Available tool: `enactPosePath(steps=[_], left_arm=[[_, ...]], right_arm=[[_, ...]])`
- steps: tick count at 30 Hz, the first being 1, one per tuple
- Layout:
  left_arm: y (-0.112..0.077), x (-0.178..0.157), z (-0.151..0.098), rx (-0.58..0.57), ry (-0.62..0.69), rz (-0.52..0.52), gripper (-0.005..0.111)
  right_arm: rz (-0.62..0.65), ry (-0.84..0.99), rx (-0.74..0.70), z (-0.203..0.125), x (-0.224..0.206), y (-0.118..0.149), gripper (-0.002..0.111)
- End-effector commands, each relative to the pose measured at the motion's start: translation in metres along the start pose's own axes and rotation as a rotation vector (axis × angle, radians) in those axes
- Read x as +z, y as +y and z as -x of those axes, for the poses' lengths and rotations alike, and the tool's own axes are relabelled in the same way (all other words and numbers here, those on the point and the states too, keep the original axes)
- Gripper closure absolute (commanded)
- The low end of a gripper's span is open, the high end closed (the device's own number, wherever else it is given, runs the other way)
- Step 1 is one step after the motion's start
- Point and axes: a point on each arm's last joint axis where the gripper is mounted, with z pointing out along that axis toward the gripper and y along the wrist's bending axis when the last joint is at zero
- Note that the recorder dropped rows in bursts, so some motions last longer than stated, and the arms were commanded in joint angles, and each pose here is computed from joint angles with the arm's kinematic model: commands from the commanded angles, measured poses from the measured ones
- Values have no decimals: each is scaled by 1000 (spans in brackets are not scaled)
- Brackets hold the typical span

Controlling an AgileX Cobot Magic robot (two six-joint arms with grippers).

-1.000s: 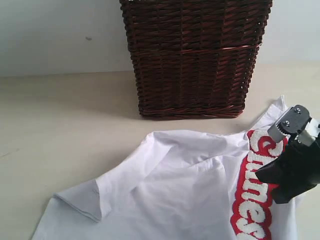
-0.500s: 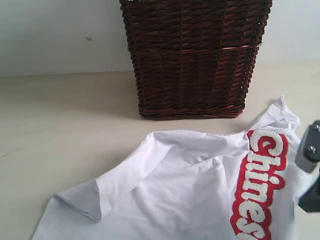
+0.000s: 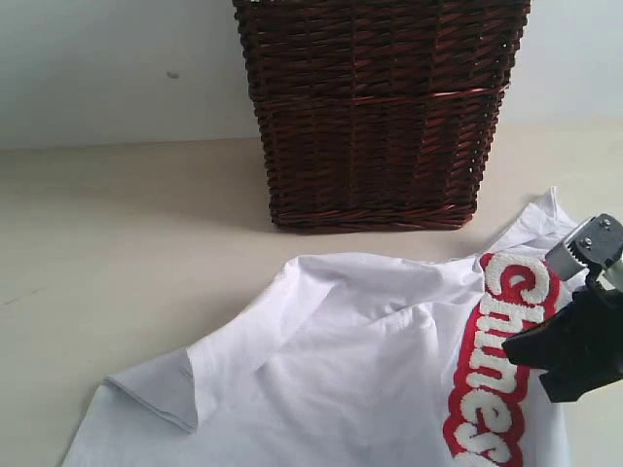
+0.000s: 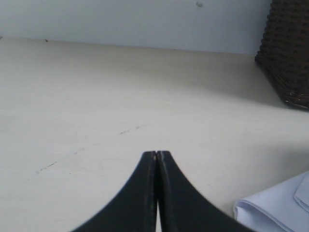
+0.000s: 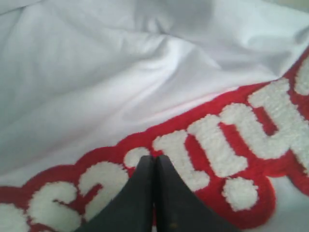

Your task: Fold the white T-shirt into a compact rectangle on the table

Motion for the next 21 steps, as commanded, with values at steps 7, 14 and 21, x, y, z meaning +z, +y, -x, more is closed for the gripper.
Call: enactPosePath(steps=[7,14,21], left_arm=[[-1,-1,1,-3,-12,-7,107],[-1,-1,1,-3,-12,-7,107],[-1,-1,1,-3,-12,-7,107]], right_arm=[[-51,260,-229,-5,-37,10,108],[-84,260,-47,-26,-36,-18,61],[-1,147,13,-28,-12,-28,54]])
